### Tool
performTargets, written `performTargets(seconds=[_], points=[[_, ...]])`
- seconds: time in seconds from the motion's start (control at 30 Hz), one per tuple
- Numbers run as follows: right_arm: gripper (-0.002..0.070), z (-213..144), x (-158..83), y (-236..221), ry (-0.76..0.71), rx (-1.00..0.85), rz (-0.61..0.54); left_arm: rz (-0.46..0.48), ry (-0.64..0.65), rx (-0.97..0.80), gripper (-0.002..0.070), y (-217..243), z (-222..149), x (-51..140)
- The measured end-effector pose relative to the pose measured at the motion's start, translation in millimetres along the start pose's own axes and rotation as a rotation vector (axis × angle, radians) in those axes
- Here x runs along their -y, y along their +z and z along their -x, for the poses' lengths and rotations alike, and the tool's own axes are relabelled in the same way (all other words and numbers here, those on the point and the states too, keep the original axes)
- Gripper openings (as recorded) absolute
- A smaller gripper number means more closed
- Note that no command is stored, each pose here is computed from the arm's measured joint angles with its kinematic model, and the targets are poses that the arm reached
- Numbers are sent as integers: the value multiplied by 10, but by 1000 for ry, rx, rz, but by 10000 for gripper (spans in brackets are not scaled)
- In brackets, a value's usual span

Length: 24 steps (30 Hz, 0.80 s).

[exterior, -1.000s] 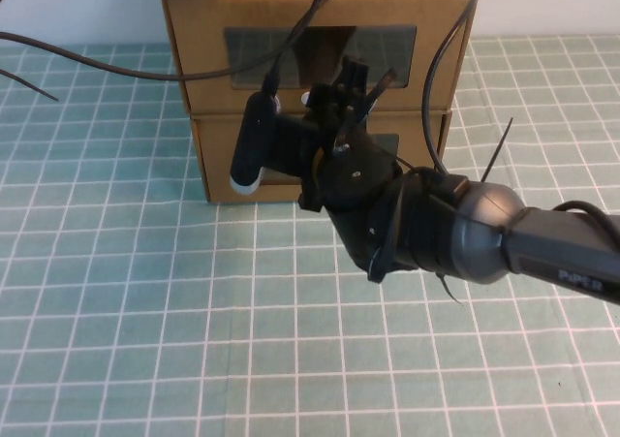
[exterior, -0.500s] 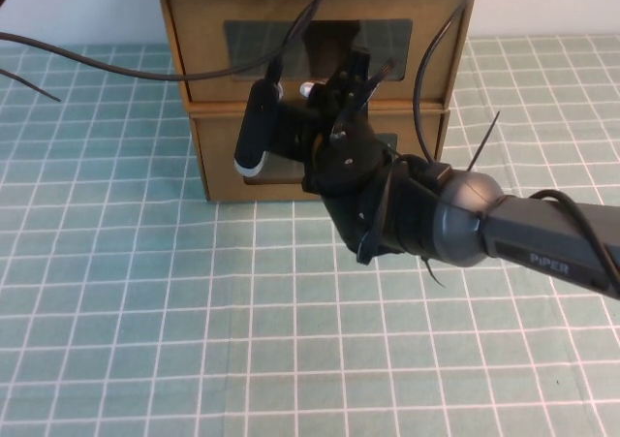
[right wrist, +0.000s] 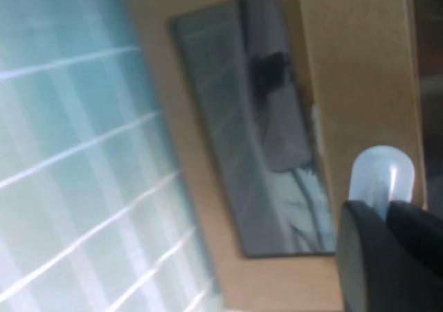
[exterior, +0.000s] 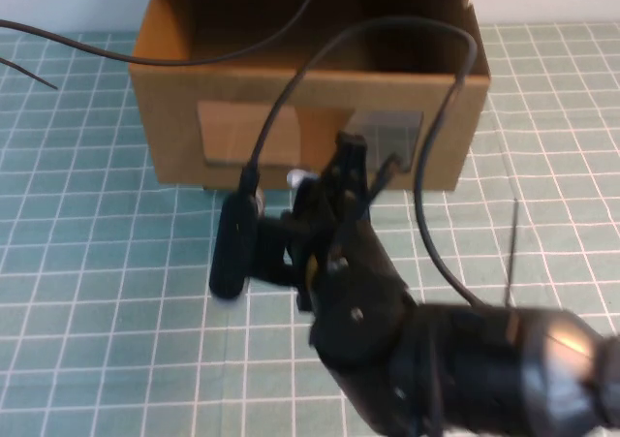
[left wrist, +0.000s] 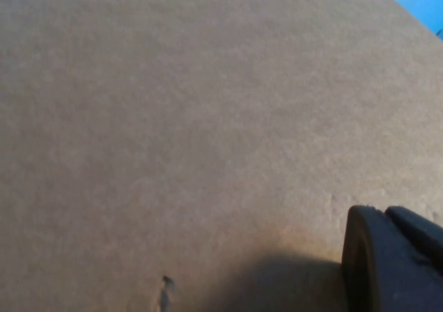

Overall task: Open the shoe box
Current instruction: 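Pull the top drawer of the cardboard box fully open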

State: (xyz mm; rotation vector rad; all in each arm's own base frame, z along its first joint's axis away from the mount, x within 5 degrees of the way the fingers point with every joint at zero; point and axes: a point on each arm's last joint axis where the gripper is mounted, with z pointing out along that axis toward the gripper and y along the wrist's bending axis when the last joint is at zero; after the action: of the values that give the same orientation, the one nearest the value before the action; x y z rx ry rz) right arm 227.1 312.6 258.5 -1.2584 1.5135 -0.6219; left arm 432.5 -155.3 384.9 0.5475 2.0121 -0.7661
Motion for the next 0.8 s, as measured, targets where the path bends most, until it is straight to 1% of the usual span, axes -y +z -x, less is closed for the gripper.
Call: performTargets(seconds=[0.1,0.2,0.27,0.3,0.37,0.43,0.47,0.53,0.67,0.73,0.8], points=[[10,-71,-46,-161,16,-5,42,1,-2,1,-5,0,1,-1],[13,-118,-55,-163,29,-25,54,0,-3,1,-5,2,1,4],[29,-122,-61,-164,36,-29,60,0,-3,1,-5,2,1,4],[53,-114,-55,-166,55,-35,68,0,-3,1,-5,2,1,4],[132,-77,-15,-171,115,-53,90,-1,-3,-1,-5,2,-1,5],[247,-17,39,-190,156,-61,120,-1,-5,-1,-5,2,-1,5],[293,8,54,-201,162,-55,137,-1,-5,-1,-5,2,-1,5],[337,61,92,-267,191,-13,204,4,6,3,-5,-30,18,21],[340,127,197,-499,294,76,376,22,48,33,-5,-222,123,131],[324,124,350,-686,364,111,440,34,74,79,-5,-435,236,223],[290,114,506,-851,426,145,476,46,95,130,-5,-684,350,334]])
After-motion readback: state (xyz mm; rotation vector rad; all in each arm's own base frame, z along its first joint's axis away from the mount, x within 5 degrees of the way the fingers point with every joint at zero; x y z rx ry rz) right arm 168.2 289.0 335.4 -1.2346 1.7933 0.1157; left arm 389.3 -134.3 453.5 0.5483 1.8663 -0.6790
